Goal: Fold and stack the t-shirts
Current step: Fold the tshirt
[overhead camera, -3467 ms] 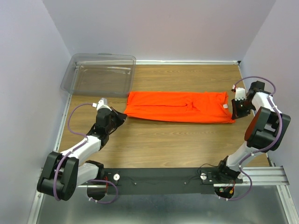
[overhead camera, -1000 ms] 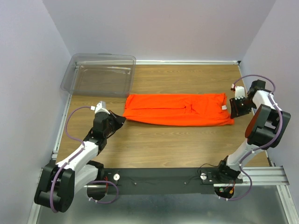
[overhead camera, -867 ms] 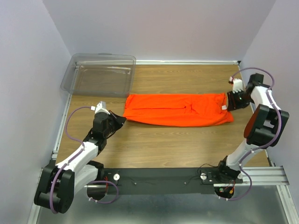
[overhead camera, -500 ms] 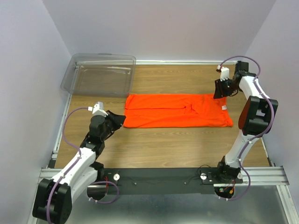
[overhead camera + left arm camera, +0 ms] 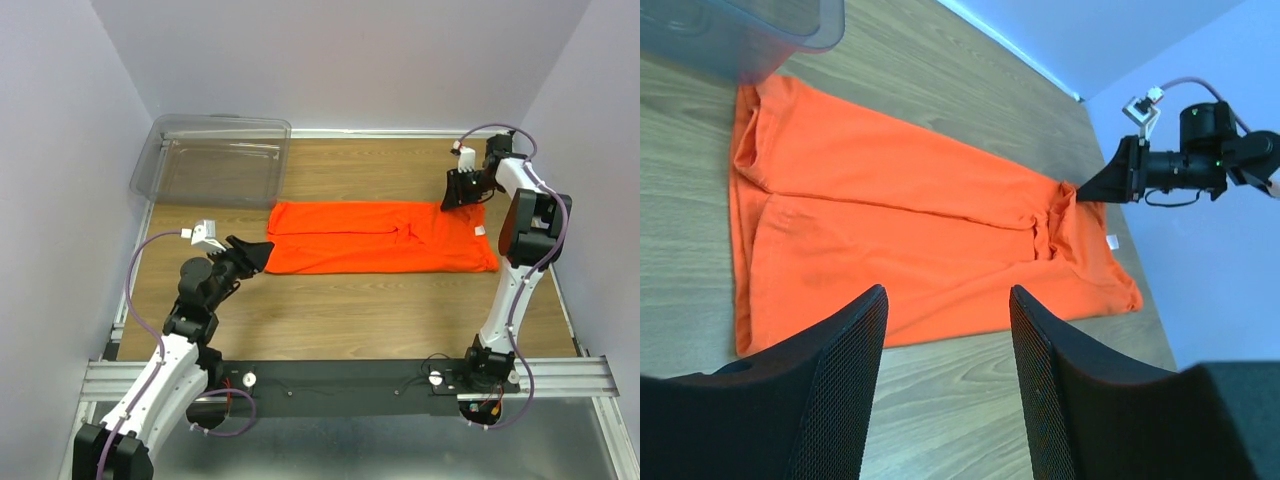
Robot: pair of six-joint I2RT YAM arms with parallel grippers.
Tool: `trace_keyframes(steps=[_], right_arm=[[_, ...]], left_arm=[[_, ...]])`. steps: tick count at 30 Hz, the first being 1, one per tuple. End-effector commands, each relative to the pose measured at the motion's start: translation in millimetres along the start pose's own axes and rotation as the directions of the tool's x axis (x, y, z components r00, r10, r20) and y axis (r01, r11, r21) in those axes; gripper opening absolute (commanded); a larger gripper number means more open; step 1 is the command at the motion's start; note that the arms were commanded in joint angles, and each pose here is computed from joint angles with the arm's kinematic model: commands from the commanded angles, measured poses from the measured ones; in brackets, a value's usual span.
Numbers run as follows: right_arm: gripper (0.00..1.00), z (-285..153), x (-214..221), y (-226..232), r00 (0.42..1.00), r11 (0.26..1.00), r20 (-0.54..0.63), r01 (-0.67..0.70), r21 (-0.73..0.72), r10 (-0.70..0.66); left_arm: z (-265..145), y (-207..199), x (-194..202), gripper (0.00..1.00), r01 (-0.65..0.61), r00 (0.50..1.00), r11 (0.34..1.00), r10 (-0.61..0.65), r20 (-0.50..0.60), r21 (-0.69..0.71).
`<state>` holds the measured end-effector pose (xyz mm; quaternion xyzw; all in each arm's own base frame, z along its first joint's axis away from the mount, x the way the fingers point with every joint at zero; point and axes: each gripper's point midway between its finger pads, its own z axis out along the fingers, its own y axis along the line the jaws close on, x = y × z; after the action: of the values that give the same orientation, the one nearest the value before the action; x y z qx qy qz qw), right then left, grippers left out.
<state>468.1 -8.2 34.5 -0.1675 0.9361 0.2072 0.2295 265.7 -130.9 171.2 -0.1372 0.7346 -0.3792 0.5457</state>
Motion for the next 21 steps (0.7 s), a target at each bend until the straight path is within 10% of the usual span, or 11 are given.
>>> trace_keyframes(steps=[1, 21], right_arm=[[0.42, 2.3, -13.8, 8.5, 0.999, 0.999, 0.031, -0.007, -0.037, 0.008], [0.0, -38.1, -11.1, -21.2, 0.998, 0.983, 0.059, -0.025, 0.182, 0.014]], left_arm=[[-0.6, -2.8, 6.3, 0.6, -0.023, 0.999, 0.999, 0.024, -0.031, 0.034], [17.7, -21.7, 23.0, 0.58, -0.013, 0.99, 0.987, 0.036, -0.139, 0.16]])
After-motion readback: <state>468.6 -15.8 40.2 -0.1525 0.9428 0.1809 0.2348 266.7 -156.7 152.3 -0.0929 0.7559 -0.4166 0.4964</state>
